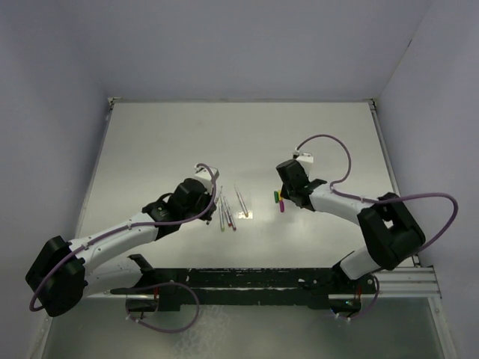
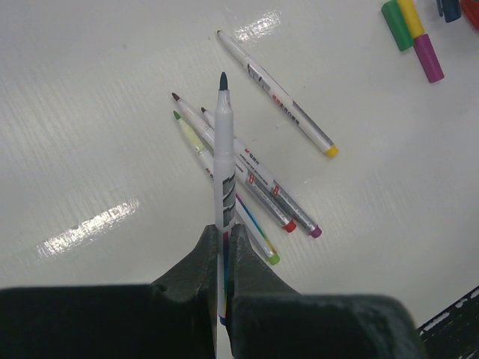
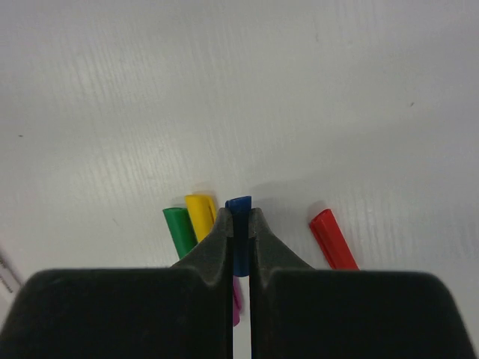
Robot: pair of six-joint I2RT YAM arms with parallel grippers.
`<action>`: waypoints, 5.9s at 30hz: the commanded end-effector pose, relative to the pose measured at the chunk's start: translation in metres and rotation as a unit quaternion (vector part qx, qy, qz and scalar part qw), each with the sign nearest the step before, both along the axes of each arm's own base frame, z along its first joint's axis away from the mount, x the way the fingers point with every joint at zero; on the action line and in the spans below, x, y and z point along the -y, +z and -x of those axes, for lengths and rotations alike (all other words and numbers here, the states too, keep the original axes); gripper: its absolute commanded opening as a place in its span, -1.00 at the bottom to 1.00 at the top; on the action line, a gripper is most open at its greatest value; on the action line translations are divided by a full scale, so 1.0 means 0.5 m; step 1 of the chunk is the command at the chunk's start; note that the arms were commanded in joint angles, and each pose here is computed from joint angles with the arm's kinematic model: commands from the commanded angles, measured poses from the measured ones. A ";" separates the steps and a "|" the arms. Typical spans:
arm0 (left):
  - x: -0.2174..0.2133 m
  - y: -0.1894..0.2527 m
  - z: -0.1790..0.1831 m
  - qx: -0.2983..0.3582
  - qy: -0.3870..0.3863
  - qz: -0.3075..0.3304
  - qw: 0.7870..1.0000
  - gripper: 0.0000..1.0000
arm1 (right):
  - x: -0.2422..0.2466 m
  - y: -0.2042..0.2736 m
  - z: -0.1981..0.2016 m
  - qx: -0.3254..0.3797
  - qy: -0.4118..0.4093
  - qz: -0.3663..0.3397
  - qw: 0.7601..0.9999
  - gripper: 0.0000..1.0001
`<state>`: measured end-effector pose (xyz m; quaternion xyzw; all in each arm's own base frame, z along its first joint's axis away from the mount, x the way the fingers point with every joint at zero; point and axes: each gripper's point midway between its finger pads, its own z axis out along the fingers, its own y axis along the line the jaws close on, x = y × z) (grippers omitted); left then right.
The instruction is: Insert the pens into the pen caps
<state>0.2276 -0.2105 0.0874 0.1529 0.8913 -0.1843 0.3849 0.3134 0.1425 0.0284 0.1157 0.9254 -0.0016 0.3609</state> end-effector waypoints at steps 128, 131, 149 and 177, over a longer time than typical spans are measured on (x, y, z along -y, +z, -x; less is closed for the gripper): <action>0.129 0.593 -0.057 0.398 -0.079 0.383 0.830 -1.00 | -0.349 0.338 0.099 0.317 0.366 -0.346 0.804 -1.00; 0.125 0.602 -0.060 0.406 -0.072 0.382 0.827 -1.00 | -0.356 0.323 0.103 0.304 0.371 -0.338 0.810 -1.00; 0.123 0.535 -0.090 0.377 -0.059 0.332 0.863 -1.00 | -0.369 0.343 0.090 0.316 0.369 -0.308 0.818 -1.00; -0.060 0.059 -0.238 0.085 0.120 0.084 0.986 -1.00 | -0.158 0.494 0.054 0.416 0.215 -0.153 0.870 -0.23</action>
